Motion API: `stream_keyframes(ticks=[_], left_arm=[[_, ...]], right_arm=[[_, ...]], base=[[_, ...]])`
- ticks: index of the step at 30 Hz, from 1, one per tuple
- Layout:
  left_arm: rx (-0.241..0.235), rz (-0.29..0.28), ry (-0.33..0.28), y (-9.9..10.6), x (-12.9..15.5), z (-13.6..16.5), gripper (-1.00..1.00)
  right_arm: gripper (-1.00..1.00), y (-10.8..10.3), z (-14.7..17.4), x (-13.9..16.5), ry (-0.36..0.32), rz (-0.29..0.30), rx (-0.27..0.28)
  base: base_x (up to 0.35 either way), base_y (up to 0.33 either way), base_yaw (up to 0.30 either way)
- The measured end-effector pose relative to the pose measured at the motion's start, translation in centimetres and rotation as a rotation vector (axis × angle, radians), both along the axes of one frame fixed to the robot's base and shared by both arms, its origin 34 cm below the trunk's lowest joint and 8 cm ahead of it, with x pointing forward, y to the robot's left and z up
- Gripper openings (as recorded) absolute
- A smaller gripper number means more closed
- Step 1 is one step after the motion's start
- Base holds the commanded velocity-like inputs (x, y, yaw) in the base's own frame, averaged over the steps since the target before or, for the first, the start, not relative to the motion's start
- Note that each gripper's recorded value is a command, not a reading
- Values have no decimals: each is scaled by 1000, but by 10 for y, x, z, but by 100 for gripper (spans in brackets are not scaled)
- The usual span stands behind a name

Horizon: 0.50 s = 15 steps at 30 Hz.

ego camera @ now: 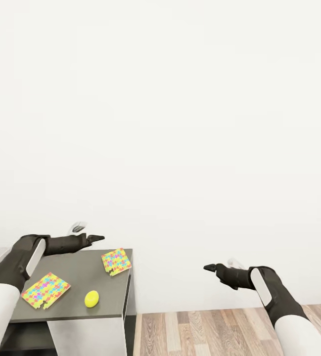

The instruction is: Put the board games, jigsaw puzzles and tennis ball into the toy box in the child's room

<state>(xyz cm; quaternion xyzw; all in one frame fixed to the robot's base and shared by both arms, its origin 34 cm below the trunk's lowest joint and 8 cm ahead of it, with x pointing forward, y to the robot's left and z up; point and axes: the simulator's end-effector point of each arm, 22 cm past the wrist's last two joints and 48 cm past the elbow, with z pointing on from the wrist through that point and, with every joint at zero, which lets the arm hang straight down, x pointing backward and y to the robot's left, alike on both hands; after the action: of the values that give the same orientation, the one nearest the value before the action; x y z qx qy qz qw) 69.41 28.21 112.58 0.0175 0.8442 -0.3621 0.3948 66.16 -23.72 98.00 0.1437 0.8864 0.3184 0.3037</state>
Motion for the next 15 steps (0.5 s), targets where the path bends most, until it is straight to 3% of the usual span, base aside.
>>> stream_keyframes(ticks=[3, 9, 15], left_arm=[[134, 136, 52, 7, 23, -21, 100], [295, 289, 109, 0, 41, -46, 100], [327, 325, 90, -5, 48, -46, 100]], right_arm=[[100, 6, 10, 1, -27, 24, 39], [100, 7, 18, -2, -61, 47, 92], [100, 5, 22, -2, -75, 45, 114]], base=[[0, 0, 0], [0, 0, 0], [0, 0, 0]])
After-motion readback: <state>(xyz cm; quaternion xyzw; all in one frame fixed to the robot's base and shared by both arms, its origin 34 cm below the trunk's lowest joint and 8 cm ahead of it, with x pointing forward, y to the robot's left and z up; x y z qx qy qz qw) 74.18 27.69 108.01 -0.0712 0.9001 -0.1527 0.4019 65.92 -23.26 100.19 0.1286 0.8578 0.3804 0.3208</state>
